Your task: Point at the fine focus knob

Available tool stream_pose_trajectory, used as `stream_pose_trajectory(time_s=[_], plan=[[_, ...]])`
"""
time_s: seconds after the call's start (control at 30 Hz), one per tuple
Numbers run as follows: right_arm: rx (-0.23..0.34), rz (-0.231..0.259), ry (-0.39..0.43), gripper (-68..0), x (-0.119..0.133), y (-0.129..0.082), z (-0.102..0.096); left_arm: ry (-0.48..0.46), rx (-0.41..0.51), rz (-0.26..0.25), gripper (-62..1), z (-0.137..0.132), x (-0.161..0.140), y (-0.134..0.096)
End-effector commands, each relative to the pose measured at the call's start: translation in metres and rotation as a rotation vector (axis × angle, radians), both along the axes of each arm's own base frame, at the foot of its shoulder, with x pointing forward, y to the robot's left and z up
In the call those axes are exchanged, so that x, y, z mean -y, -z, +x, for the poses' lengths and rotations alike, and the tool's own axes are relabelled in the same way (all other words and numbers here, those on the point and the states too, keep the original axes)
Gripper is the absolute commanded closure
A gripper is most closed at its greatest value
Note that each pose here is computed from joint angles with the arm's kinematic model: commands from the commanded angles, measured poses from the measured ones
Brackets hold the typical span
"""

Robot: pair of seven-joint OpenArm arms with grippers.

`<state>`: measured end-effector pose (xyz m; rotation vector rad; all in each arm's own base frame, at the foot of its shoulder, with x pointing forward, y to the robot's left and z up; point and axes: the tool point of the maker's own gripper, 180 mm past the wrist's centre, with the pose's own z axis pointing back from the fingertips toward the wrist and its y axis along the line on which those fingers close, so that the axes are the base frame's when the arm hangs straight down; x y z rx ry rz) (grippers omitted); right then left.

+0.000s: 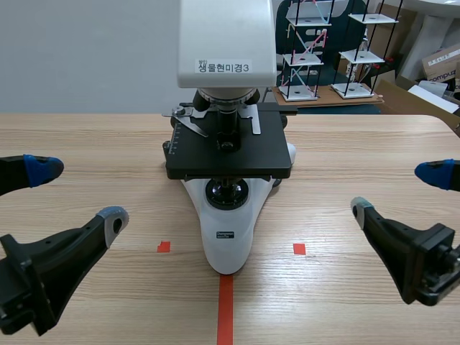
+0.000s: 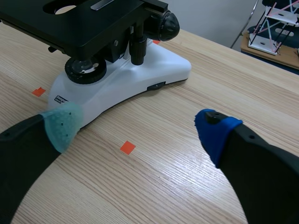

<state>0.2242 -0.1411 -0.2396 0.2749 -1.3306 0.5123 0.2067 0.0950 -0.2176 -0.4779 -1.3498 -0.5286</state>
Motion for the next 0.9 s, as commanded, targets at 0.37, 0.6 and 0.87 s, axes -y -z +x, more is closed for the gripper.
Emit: stream_pose_trajectory(time_s=[0.37, 0.6, 0.87], plan=[[0.088, -0.008, 0.154, -0.1, 0.043, 0.005, 0.026, -0.007, 0.009, -0.02, -62.3, 0.0, -0.001, -0.004], [0.137, 0.013, 0.139, -0.1, 0.07, 0.018, 0.056, -0.007, 0.009, -0.02, -62.3, 0.0, -0.001, -0.004], [0.145, 0.029, 0.119, -0.1, 0.083, 0.026, 0.107, -0.007, 0.009, -0.02, -62.3, 0.0, -0.001, -0.004]])
